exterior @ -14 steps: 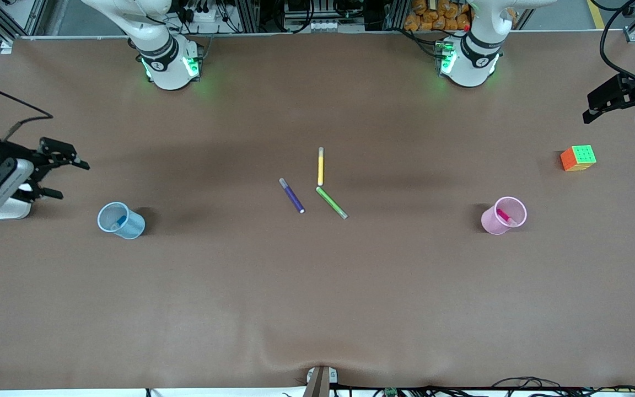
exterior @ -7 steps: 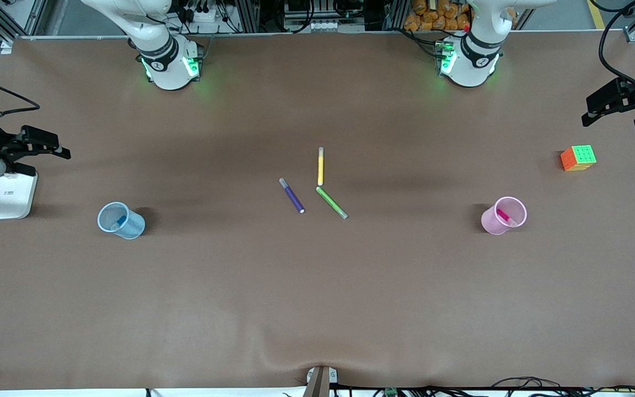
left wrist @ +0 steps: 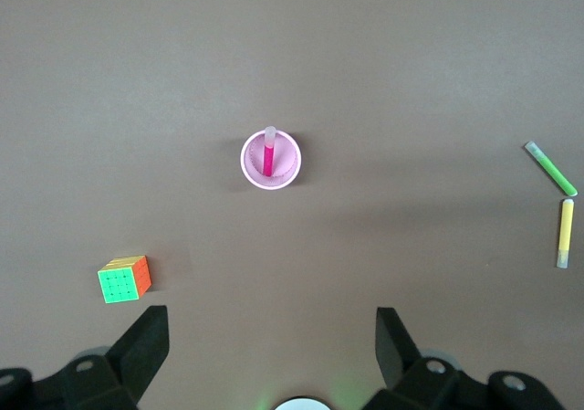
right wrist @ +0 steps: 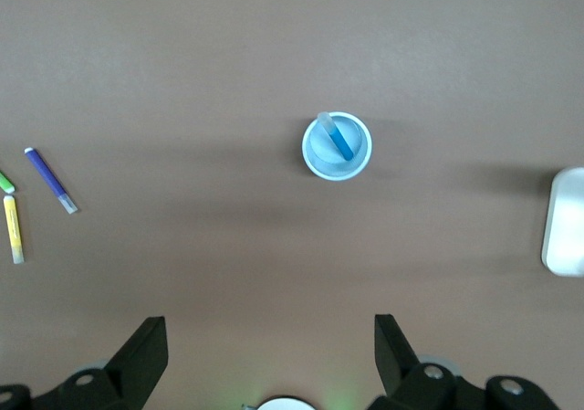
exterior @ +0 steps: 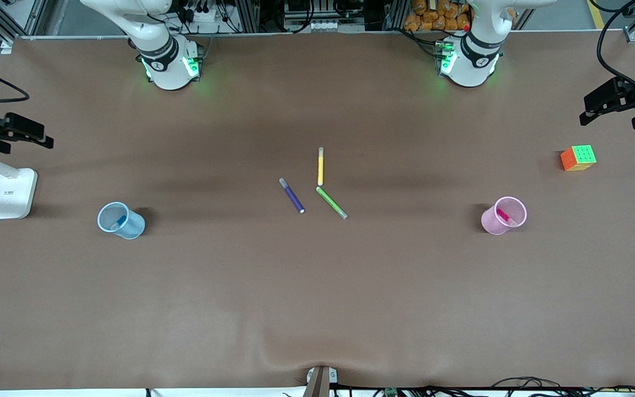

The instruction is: Place pink and blue markers in matching cups

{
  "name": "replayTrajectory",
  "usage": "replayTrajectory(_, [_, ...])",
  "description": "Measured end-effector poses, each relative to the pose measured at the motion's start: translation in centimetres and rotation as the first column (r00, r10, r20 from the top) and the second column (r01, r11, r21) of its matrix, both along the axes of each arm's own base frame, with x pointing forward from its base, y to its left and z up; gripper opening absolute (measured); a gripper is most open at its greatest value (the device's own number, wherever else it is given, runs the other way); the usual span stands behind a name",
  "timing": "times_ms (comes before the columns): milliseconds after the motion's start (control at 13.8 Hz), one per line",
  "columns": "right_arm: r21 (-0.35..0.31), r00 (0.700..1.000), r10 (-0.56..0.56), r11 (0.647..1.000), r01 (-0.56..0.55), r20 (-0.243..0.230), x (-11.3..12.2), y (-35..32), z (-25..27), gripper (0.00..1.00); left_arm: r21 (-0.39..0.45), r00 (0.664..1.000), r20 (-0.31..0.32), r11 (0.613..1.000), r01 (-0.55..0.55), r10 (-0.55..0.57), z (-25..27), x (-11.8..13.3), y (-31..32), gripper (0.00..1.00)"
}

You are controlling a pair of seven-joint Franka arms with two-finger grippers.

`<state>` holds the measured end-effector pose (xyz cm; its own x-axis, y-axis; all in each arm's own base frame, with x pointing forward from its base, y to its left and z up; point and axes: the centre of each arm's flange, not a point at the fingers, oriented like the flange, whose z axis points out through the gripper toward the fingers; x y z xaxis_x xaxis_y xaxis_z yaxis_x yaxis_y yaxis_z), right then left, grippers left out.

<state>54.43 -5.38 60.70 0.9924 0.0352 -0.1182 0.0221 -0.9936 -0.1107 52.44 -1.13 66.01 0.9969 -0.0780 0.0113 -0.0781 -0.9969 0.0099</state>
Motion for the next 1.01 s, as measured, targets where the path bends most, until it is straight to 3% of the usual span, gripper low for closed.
replayTrajectory(217, [-0.008,0.999,-0.048,0.999,0.047,-0.01,-0.3,0.1,1.3,1.0,0.0,1.0,-0.001,1.0,0.001,-0.001,0.0,0.0,-0.1,1.0])
replayTrajectory(1013, [-0.029,0.998,-0.062,0.998,0.062,-0.011,-0.6,0.1,2.5,1.0,0.0,1.0,-0.01,1.0,0.001,-0.001,-0.4,0.2,-0.1,1.0])
